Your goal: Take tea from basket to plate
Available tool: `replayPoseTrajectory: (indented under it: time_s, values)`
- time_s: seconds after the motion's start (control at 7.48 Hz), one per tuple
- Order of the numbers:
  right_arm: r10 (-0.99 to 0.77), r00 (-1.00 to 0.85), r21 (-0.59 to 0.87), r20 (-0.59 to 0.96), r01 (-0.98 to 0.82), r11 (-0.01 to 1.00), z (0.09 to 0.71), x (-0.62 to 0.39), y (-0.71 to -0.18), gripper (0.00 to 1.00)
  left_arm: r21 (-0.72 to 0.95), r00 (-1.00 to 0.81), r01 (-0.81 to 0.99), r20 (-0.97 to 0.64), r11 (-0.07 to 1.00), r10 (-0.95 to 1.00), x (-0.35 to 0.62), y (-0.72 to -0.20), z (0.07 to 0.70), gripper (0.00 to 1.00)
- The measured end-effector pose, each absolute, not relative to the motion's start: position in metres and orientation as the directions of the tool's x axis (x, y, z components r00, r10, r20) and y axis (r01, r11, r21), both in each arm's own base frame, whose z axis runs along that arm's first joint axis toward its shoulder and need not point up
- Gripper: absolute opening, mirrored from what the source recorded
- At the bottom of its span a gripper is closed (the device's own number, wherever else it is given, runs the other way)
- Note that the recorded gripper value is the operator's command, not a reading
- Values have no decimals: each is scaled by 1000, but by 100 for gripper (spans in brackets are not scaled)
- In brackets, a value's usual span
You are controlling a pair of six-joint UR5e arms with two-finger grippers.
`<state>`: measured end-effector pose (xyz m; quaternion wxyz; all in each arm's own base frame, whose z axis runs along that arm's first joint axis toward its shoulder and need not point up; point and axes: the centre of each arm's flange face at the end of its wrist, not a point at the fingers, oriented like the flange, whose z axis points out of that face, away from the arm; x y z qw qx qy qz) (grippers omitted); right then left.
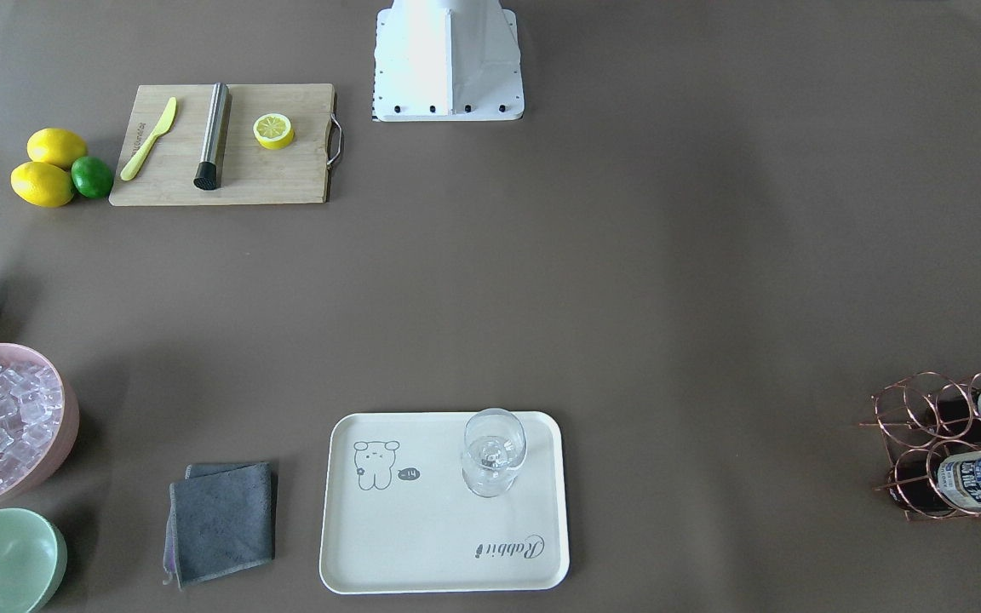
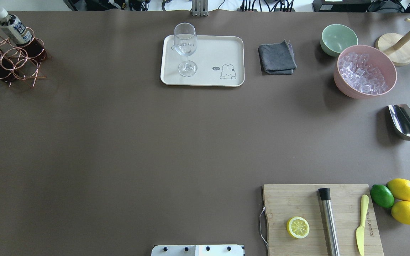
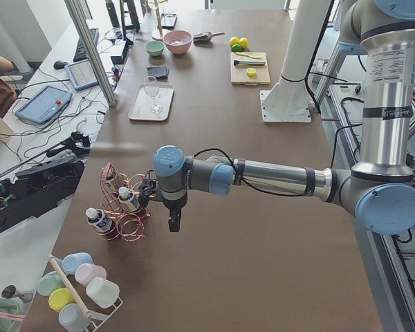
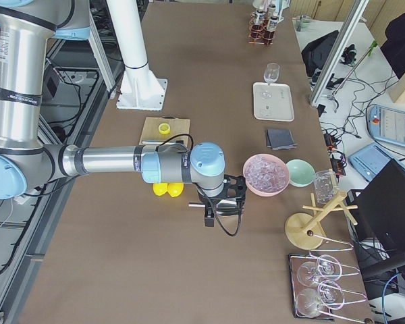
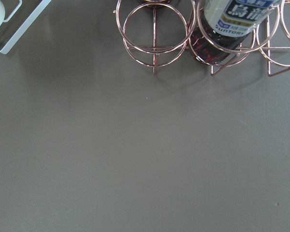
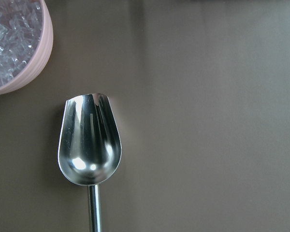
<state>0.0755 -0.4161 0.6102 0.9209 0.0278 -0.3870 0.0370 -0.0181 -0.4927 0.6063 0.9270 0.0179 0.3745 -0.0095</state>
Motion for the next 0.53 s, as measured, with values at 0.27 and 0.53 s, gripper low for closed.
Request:
replayPoseTrajectory:
  time_s: [0.27,0.53]
  values:
    - [-18,678,99,735,-82,992,597,70,-421,100,-67,711,115,-692,991,-129,-20,-495,613,99]
    - [-79,610,140,788,-52,989,582,53,-424,100,-189,675,253,-669,949,-313,-24,-500,602,99]
